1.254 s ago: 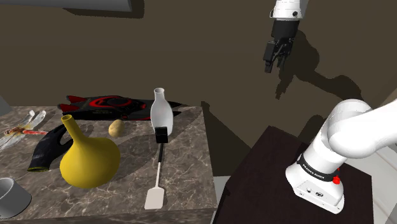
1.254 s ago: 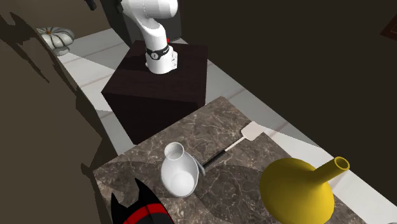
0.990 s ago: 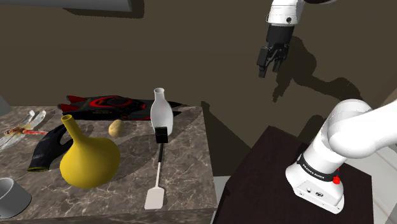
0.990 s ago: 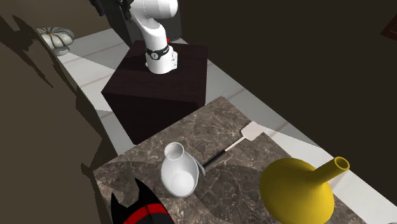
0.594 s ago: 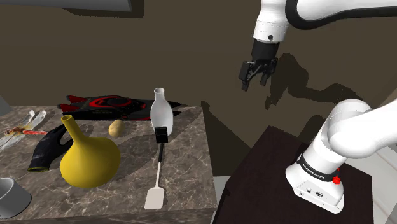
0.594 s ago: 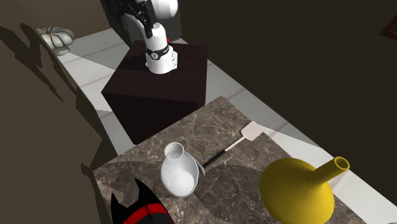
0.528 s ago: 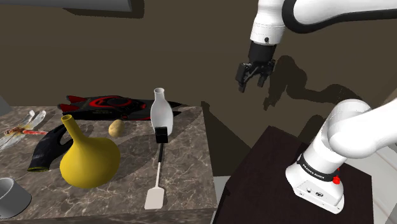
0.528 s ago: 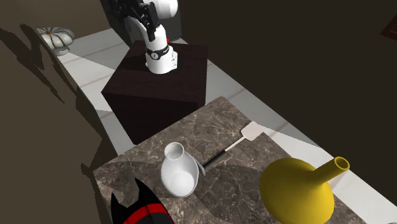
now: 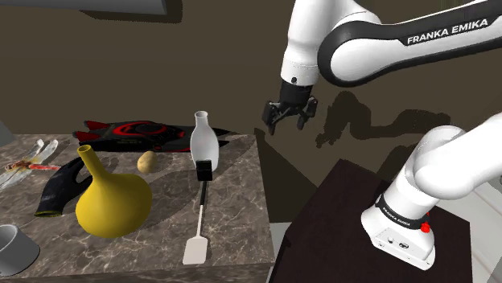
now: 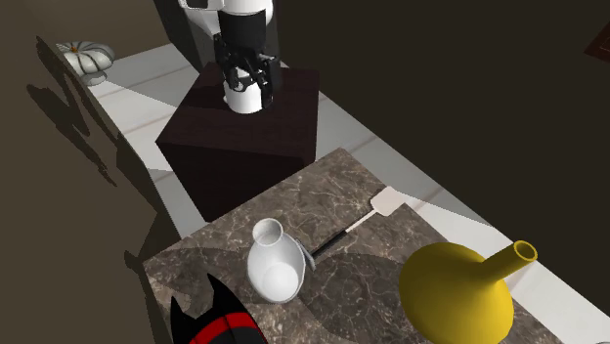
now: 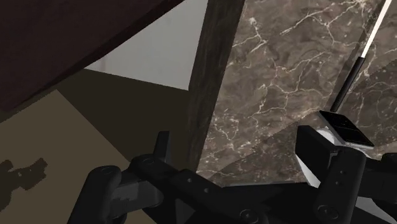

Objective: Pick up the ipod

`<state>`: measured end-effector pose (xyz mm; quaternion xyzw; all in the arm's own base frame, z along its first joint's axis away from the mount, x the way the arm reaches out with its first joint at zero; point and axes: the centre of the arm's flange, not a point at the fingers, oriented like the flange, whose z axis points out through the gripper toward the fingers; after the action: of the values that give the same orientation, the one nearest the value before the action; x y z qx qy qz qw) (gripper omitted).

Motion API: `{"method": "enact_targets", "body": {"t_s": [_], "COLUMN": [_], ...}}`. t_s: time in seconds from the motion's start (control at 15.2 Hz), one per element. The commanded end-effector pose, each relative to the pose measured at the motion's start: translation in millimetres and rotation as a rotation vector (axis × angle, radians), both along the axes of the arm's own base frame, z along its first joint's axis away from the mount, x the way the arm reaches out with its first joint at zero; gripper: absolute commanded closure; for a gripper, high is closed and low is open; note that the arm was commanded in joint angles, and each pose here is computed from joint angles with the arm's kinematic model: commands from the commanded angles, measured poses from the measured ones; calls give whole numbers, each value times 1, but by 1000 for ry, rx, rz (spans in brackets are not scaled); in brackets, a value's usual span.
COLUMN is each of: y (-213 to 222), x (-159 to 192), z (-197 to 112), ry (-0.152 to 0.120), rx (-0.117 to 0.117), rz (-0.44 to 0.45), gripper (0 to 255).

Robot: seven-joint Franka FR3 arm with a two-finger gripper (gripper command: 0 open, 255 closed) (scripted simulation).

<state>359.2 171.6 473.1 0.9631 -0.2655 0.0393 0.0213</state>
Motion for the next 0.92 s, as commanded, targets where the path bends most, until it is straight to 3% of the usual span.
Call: {"method": "enact_targets", "body": {"t_s": [0.0, 0.86], "y": [22, 132], "x": [10, 116], "z": [-14, -99], "ry": [-24, -163], "rx": [-11, -100], "rz": [-49, -344], "gripper": [0, 0]}}
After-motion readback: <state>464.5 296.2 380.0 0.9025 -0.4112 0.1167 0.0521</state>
